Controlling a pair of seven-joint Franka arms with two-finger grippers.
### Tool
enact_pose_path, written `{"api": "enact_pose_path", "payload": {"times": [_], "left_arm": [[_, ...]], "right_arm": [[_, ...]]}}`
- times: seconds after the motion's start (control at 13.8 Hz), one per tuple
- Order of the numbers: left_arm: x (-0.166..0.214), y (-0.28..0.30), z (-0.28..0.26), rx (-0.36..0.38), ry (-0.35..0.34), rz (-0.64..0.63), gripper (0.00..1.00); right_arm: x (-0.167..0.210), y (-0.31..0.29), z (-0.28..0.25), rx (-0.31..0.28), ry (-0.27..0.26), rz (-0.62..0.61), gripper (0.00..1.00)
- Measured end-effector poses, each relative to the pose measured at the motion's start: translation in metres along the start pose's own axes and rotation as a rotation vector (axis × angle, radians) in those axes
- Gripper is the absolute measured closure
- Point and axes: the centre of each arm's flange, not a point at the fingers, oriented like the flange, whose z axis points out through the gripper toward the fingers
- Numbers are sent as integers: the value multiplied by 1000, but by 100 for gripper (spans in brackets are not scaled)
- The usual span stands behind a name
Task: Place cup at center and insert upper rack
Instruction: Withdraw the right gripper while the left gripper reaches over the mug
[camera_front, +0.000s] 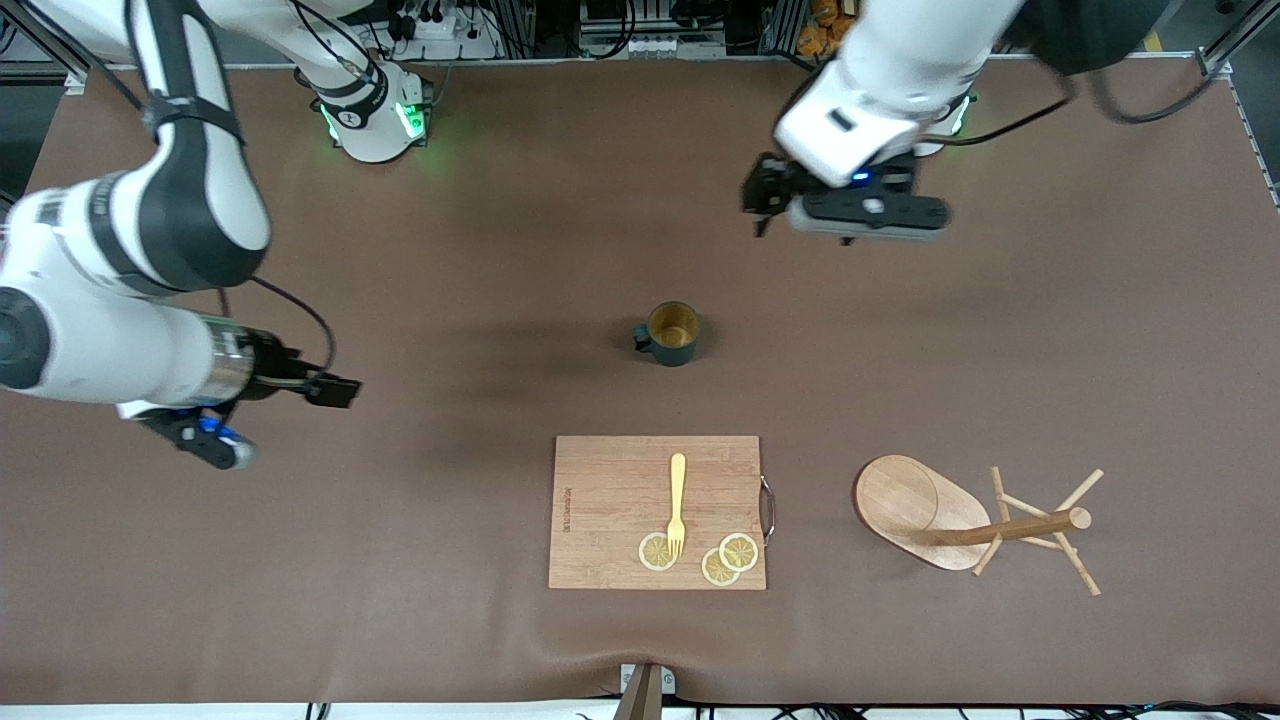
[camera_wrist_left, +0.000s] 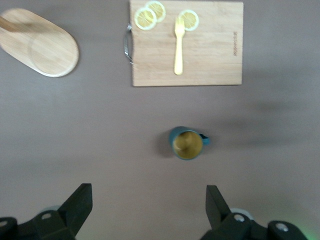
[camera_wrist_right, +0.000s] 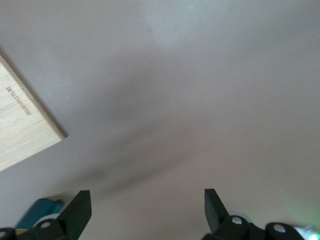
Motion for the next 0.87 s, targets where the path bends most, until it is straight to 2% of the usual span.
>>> {"api": "enact_pose_path", "payload": {"times": [0.22, 0.36, 0.51, 0.72, 0.87], "left_arm": [[-18, 56, 40, 26, 19, -18, 0], [-25, 88, 68, 24, 60, -48, 0], [-30, 118, 105, 25, 111, -84, 0], [-52, 154, 164, 108, 176, -107, 0], [-73, 176, 196, 162, 236, -137, 0]], "right_arm": [[23, 60, -23, 19, 29, -120, 0], [39, 106, -33, 35, 39, -197, 0], [49, 143, -36, 17, 45, -238, 0], [36, 161, -49, 7, 67, -295, 0], [13, 162, -57, 21, 112, -315, 0]]}}
